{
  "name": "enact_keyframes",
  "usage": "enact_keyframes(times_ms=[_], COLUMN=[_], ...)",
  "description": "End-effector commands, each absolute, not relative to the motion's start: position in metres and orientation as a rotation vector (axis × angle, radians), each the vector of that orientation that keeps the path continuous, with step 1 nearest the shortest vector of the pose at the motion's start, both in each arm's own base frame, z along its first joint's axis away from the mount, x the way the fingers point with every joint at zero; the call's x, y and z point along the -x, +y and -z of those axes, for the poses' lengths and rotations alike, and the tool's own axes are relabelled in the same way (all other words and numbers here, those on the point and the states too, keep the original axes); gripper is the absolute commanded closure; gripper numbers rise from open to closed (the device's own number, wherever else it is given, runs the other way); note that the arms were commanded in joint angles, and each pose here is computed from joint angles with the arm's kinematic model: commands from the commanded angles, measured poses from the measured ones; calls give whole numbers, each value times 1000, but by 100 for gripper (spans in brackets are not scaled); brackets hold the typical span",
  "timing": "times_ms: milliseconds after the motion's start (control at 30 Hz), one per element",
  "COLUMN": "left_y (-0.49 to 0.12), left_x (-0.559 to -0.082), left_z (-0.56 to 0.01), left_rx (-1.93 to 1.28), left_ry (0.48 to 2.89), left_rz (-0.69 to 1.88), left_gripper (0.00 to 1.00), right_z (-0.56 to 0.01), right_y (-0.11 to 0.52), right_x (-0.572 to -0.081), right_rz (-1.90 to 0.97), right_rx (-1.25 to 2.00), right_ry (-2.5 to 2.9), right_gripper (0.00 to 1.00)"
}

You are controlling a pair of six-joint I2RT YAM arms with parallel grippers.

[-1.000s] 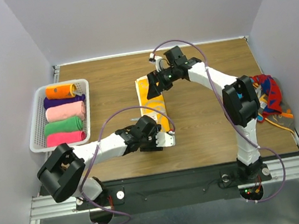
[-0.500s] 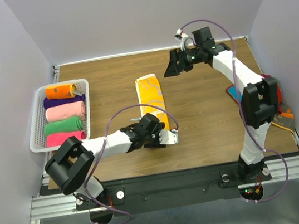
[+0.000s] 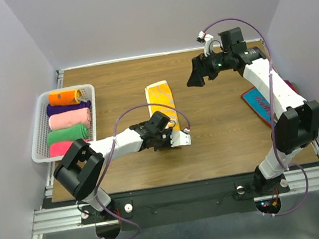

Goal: Roll the towels
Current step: Roll the towel

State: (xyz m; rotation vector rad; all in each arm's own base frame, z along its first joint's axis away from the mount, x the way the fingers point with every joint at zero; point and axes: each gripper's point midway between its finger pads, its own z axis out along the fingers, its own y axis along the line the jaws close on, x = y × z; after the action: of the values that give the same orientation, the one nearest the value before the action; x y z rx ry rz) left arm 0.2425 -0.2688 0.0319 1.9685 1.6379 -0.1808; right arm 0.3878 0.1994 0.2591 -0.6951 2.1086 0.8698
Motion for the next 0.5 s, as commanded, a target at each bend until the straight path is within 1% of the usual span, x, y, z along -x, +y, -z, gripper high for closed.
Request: enact_keyframes(times_ms=[0, 33, 167, 200, 267, 300, 367, 400, 467], left_y=[-278, -286, -287, -283, -283, -280, -282, -278, -283], left_x=[-196, -189, -173, -170, -179, -182, -187, -192, -200], left_z=[-44, -52, -51, -42, -43, -32, -34, -26, -31], left_rx=[-2037, -2030, -2040, -2049, -2003, -1997, -1983, -1961, -1934], left_ry=[1735, 1731, 1819, 1878, 1925, 1976, 2006, 2060, 2075], left_rz=[521, 607, 769, 808, 885, 911, 974, 1001, 1066], left_gripper=[87, 87, 87, 87, 86, 86, 86, 85, 85], right_z=[-290, -302, -298, -295, -294, -288, -290, -295, -297], right_y=[179, 178, 168, 165, 158, 153, 149, 146, 144], right_x=[-361, -356, -319, -314, -301, -292, -281, -269, -257], right_rz=[-880, -896, -883, -865, -817, -793, -772, -760, -756], right_rx=[707, 714, 816, 828, 857, 886, 921, 964, 1014], right_ry=[2105, 2088, 2134, 2148, 2153, 2170, 2163, 2142, 2124], right_gripper=[0, 0, 0, 0, 0, 0, 0, 0, 0])
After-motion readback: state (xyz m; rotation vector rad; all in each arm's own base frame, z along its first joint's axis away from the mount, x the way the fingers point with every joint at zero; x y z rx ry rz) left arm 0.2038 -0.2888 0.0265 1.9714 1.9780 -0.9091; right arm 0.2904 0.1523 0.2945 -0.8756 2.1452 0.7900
